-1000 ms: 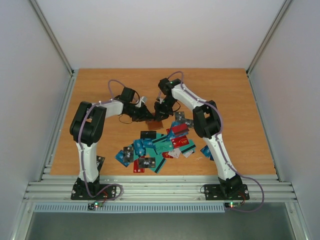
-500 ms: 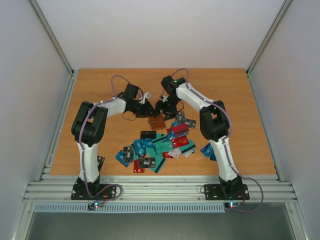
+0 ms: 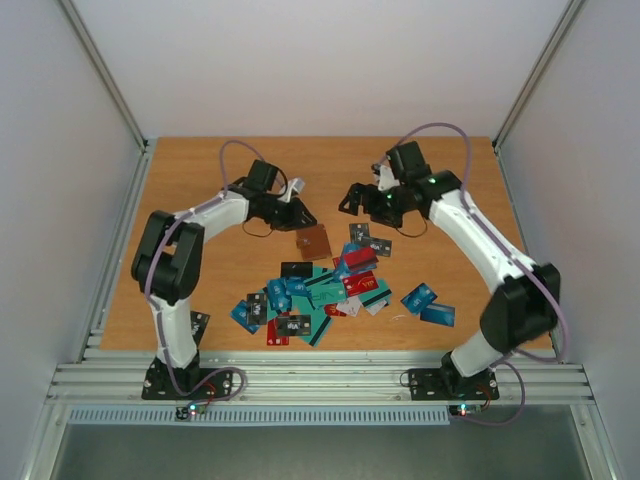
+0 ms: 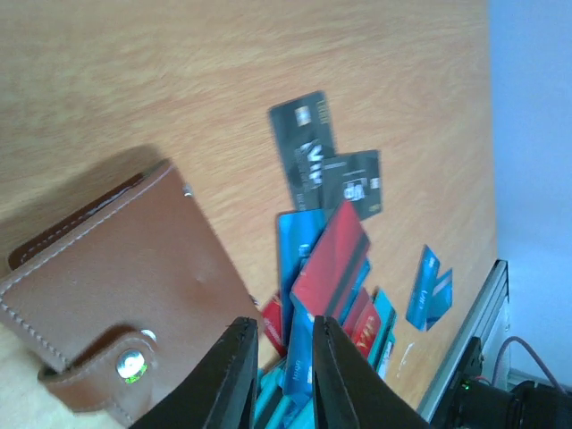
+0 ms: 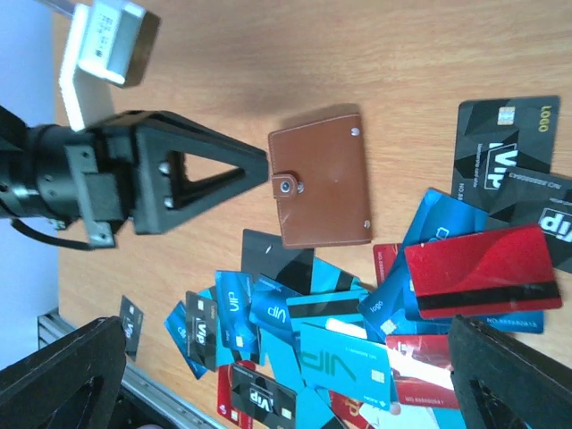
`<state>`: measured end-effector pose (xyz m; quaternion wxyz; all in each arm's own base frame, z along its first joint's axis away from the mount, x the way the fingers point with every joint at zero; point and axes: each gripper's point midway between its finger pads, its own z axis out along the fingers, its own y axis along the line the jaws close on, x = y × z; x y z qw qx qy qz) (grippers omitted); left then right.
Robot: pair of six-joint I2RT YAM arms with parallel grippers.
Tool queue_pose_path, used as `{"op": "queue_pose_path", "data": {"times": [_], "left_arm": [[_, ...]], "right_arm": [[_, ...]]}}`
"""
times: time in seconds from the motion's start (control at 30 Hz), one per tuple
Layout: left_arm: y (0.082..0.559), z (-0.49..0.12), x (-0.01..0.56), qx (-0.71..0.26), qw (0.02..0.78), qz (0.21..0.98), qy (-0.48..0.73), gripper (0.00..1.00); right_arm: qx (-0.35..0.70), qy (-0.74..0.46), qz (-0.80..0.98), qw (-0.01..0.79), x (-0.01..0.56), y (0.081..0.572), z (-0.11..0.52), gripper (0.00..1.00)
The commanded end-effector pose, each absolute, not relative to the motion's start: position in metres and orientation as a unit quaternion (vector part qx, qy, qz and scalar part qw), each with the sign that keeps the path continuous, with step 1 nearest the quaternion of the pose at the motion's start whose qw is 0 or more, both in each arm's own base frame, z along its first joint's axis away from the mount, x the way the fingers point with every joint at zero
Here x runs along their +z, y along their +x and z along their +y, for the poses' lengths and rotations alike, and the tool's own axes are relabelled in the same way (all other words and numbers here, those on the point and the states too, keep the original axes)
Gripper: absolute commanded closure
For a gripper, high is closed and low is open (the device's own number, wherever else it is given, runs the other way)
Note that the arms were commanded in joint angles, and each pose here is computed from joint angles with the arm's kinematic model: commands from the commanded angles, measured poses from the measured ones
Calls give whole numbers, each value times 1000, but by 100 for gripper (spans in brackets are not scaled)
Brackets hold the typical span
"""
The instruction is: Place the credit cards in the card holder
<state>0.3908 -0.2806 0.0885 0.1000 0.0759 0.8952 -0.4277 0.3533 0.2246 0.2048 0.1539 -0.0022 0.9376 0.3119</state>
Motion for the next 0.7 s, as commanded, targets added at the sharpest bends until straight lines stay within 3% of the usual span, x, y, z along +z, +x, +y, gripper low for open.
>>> {"op": "queue_pose_path", "data": {"times": [0.0,0.1,0.13,0.17,0.2,0.67], "left_arm": [[393,-273,169,-415,193,881,123,74],[387,-264,198,-398,229,879,133,53],[384,-260,207,-391,239,879,134,37],[382,-256,213,-383,249,879,138,12],[378,-252,221,-377,260,878,141,2],[349,-217,259,-314,311,885,148,1]], "right_arm": [[292,-22,918,266,245,353,201,1],[283,-24,911,300,262,344,188,2],[283,-24,908,307,267,341,185,1],[284,-24,906,314,270,338,183,2],[285,-23,903,320,274,336,182,1],[287,-16,895,342,297,335,178,2]]}}
